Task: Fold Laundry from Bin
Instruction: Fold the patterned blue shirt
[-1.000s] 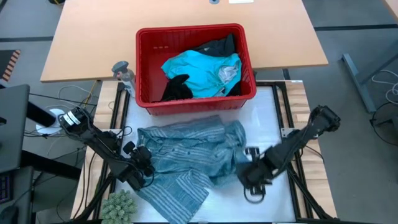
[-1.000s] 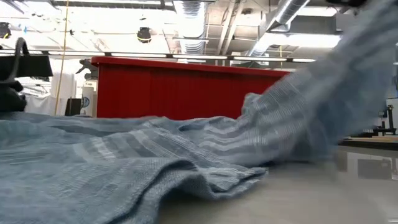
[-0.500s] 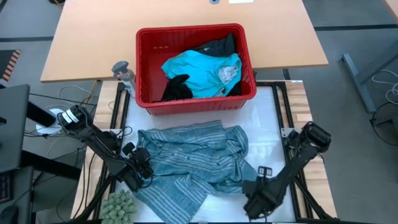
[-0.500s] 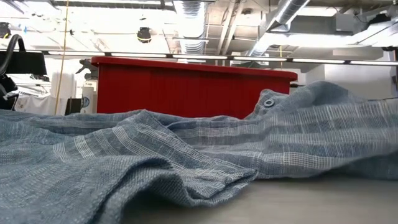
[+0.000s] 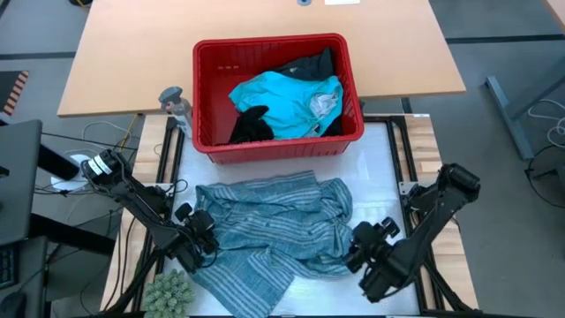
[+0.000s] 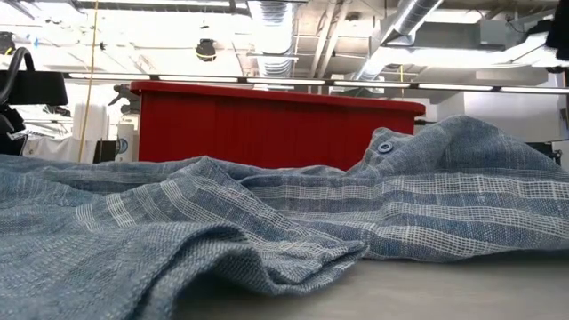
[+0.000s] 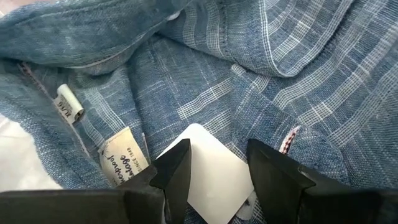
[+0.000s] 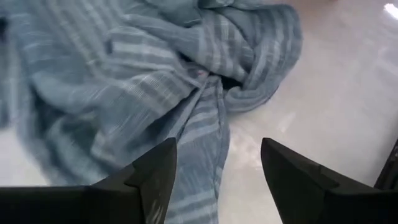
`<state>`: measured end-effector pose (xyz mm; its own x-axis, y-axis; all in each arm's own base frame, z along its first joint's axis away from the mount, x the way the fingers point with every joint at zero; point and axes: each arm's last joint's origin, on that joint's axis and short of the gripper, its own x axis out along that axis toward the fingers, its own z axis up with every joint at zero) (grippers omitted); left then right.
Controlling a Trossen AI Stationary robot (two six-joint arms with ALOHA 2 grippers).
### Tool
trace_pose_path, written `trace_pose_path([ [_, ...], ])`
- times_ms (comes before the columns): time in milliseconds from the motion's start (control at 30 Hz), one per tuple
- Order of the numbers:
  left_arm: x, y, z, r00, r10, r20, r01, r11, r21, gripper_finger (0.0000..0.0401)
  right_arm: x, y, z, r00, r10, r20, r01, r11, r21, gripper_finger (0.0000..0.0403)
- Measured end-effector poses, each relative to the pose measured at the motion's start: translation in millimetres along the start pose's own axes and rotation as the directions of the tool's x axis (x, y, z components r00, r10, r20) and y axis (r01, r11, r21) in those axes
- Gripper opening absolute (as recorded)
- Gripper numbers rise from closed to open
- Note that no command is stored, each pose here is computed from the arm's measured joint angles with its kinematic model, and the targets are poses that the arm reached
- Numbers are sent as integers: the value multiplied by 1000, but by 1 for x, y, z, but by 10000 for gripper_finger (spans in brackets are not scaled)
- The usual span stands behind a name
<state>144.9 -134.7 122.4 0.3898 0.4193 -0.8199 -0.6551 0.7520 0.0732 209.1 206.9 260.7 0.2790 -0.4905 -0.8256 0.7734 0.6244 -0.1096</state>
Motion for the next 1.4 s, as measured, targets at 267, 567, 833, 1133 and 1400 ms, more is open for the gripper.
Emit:
trace_pose_path([
  [267,0,-1,0,1000,-13,8,13,1000,20,146,32,17,1,988,-135,-69,135,991,6,260],
  [567,0,-3,0,1000,-25,8,24,999,38,146,61,-18,-5,985,-44,-169,72,984,164,260],
  [833,0,-4,0,999,-40,1,40,999,21,146,81,-46,-17,945,287,-157,-254,946,200,260],
  [1133,0,-4,0,999,-39,0,39,999,-16,146,114,-41,-21,925,333,-184,-321,942,93,260],
  [1400,0,-5,1,999,-39,13,40,999,-26,146,141,-28,-12,906,330,-267,-324,944,66,212],
])
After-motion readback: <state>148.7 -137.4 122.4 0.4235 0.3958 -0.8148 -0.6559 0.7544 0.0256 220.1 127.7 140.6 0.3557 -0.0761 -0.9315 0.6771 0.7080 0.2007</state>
